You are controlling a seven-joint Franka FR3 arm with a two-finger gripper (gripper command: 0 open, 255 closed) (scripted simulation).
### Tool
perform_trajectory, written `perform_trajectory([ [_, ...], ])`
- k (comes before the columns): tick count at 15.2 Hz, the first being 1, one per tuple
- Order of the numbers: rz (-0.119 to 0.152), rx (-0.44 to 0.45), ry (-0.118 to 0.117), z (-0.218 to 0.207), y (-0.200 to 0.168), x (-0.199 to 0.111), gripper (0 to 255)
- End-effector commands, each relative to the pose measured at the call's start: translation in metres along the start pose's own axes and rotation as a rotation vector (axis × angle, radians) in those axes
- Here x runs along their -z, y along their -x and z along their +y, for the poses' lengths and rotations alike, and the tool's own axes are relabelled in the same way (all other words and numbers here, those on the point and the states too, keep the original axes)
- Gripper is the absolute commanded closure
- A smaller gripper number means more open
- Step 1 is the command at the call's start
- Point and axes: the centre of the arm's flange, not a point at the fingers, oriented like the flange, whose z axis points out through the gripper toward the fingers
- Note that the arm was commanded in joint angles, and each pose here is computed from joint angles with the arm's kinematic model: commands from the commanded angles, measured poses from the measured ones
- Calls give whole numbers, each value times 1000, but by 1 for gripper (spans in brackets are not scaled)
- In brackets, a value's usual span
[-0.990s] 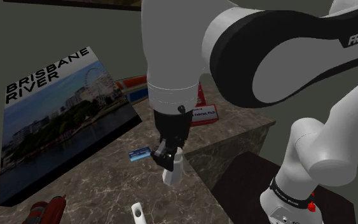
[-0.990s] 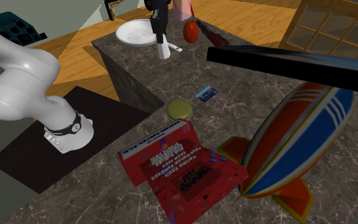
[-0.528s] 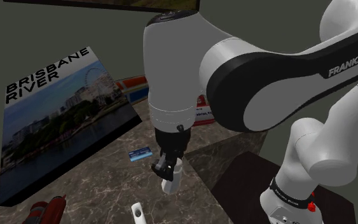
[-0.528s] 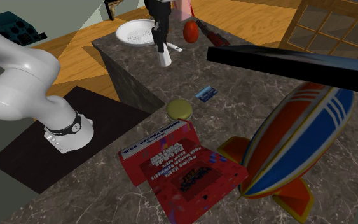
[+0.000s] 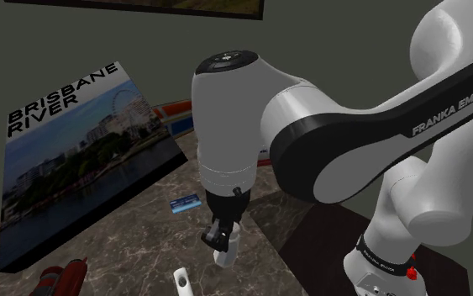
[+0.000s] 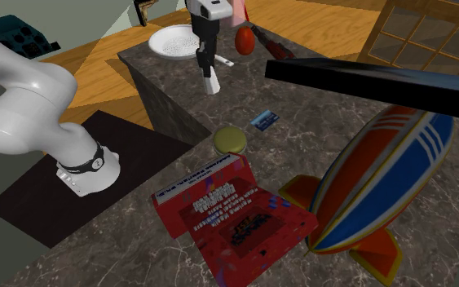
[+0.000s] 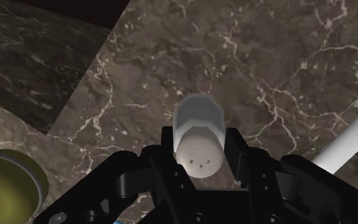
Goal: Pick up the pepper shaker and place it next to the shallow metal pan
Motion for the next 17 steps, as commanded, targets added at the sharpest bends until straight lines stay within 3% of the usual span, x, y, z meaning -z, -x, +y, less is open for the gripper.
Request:
perform_trajectory([
  [1, 0, 0, 0, 0, 0, -2, 255],
  [6, 0, 0, 0, 0, 0, -2, 255],
  [7, 0, 0, 0, 0, 0, -2, 0],
  [12, 0, 0, 0, 0, 0, -2, 0],
  [16, 0, 0, 0, 0, 0, 48, 0],
  [17, 0, 0, 0, 0, 0, 48, 0],
])
